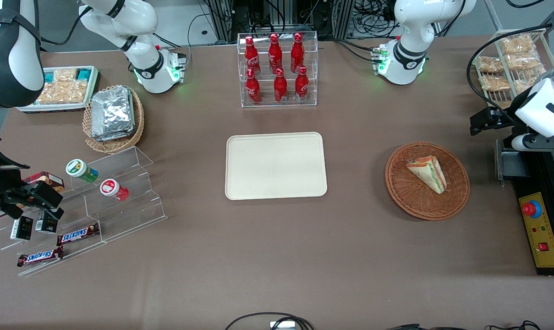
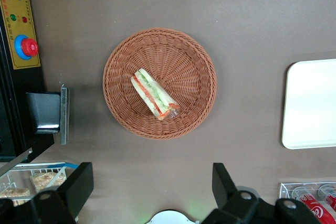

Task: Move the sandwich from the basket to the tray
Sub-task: 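Move the left gripper above the sandwich in the wicker basket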

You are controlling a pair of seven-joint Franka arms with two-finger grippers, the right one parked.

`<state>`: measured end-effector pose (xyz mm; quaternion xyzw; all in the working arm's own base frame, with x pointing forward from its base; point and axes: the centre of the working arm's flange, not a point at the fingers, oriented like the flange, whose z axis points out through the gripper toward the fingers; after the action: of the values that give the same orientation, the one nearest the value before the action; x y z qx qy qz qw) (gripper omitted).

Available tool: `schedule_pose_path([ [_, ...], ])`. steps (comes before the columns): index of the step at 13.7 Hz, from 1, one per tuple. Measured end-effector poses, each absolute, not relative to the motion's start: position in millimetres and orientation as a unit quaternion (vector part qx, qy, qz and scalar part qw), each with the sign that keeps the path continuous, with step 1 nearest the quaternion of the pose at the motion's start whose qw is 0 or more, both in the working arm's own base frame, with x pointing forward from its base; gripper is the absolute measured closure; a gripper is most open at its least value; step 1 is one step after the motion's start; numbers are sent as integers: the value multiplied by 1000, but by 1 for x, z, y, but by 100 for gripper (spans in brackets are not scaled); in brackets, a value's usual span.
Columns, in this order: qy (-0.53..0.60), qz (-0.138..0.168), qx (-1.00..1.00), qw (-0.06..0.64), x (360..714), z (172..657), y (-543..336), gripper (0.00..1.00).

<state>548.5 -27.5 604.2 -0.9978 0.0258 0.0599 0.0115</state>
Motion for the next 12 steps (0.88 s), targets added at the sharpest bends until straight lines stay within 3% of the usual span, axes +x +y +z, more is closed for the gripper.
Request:
schedule_pose_path([
  [7, 23, 70, -997, 16, 549, 595, -23, 0],
  [12, -14, 77, -996, 37, 554, 493, -18, 0],
])
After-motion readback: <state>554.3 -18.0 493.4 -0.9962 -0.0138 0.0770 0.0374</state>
